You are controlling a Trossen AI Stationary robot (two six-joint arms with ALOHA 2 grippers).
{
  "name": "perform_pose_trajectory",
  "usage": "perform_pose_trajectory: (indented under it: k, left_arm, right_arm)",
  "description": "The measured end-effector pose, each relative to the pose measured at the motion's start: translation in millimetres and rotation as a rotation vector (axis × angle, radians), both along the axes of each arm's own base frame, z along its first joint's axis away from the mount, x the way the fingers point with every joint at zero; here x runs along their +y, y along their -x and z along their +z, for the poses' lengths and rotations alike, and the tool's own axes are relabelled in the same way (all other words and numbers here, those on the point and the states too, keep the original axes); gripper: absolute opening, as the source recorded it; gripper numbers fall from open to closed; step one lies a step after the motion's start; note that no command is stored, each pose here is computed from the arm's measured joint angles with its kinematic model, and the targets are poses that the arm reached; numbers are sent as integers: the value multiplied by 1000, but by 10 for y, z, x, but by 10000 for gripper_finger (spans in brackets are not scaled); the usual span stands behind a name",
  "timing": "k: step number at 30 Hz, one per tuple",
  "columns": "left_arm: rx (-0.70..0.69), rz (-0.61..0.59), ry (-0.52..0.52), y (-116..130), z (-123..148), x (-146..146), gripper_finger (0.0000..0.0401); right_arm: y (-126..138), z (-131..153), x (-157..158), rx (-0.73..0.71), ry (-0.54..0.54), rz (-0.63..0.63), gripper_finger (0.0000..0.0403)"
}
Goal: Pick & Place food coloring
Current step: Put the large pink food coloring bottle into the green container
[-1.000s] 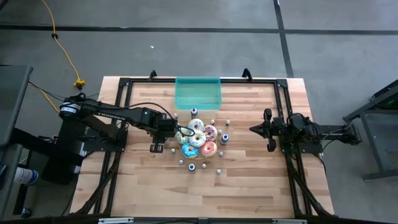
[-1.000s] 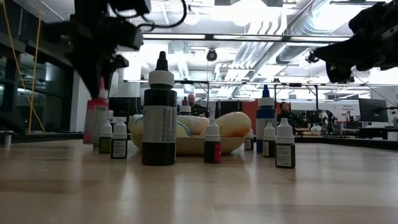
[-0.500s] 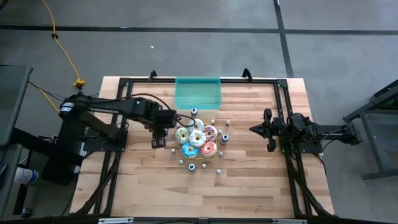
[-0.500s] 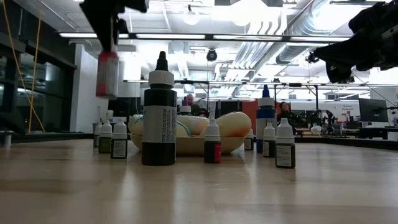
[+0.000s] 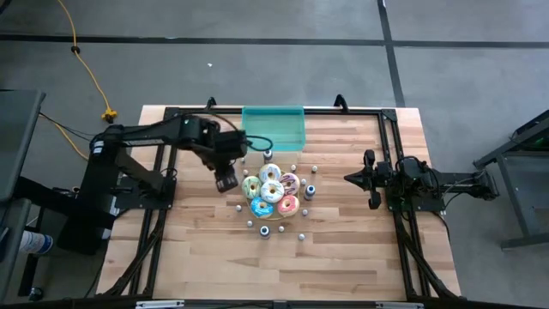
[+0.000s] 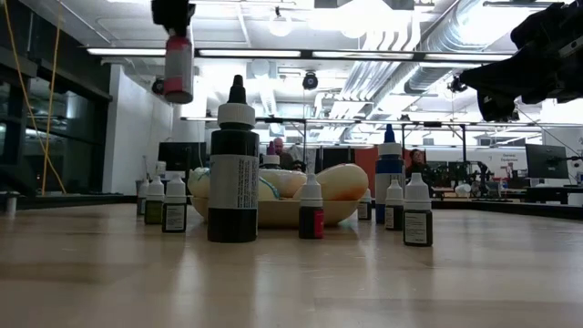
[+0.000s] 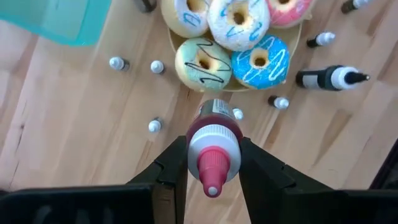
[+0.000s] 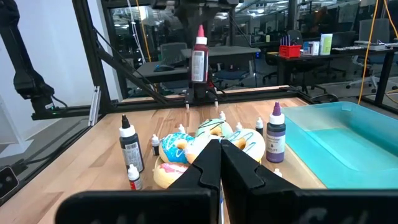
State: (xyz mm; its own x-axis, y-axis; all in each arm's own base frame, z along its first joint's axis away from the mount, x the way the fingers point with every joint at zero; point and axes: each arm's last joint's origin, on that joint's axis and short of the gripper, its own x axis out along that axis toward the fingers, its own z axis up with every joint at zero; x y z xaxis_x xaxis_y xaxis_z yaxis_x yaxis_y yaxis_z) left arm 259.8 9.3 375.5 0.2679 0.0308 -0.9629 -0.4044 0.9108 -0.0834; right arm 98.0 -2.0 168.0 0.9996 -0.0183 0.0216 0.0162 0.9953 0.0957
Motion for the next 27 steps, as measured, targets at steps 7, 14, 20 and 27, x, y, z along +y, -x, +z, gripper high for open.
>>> perform_pose_trajectory:
  k: [7, 14, 20, 27]
  left_arm:
    - [1, 126, 18, -303, 140, 205, 101]
    - [-39, 226, 38, -573, 248, 469, 101]
    - [-64, 348, 19, -659, 263, 802, 101]
    - [-17, 524, -44, -645, 122, 1257, 101]
  right_arm:
    - [0, 1, 0, 0, 0, 0, 0]
    - [0, 0, 0, 0, 0, 0, 0]
    - [0, 0, 0, 0, 0, 0, 0]
    - [0, 0, 0, 0, 0, 0, 0]
